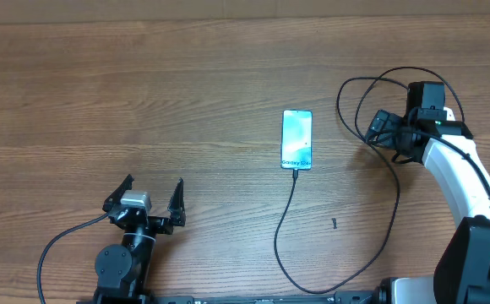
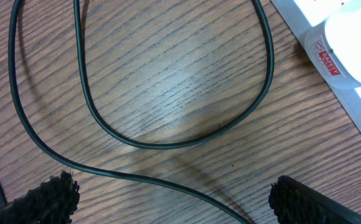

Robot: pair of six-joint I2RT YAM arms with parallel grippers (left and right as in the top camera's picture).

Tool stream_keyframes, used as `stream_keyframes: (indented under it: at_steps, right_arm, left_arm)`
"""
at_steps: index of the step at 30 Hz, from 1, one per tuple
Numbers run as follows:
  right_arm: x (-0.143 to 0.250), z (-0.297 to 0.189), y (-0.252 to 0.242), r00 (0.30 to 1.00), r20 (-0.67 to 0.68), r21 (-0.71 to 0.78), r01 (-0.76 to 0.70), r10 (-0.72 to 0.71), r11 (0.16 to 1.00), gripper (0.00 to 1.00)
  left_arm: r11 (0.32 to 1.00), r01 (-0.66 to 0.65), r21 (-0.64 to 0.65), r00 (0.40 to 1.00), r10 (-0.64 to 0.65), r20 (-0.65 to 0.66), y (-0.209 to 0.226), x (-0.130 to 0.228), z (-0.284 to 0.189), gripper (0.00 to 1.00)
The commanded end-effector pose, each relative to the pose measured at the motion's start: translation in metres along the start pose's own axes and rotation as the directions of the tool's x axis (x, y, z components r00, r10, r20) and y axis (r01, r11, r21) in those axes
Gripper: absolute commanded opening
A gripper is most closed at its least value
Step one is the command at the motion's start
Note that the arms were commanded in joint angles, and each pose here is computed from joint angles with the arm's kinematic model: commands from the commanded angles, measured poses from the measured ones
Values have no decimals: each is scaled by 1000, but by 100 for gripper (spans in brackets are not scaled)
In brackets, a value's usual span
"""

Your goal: Plug charger to phone and switch on socket

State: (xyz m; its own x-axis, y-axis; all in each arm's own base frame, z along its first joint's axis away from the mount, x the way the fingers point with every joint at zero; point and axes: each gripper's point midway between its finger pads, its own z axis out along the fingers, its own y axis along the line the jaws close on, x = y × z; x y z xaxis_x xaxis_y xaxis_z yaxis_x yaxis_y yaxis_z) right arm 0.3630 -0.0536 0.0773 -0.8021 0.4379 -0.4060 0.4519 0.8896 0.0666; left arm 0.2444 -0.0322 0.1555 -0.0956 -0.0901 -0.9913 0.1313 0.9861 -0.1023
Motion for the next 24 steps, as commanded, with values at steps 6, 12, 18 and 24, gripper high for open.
stream_keyframes:
  at_steps: [6,12,18,24]
  right_arm:
    - [-4,-6,0,1000,25,-7,-3,3,1000,100]
    - [-4,-6,0,1000,25,-7,-3,3,1000,100]
    - [-4,-6,0,1000,25,-7,-3,3,1000,100]
    - [-5,-9,1,999,34,-10,-3,4,1000,100]
  left_arm:
    - [1000,-18,-18,1000,18,8,4,-1,-1,100]
    - [1000,-18,-18,1000,18,8,4,-1,0,100]
    - [1000,-18,-18,1000,18,8,4,-1,0,100]
    - [1000,-18,-18,1000,18,7,4,-1,0,100]
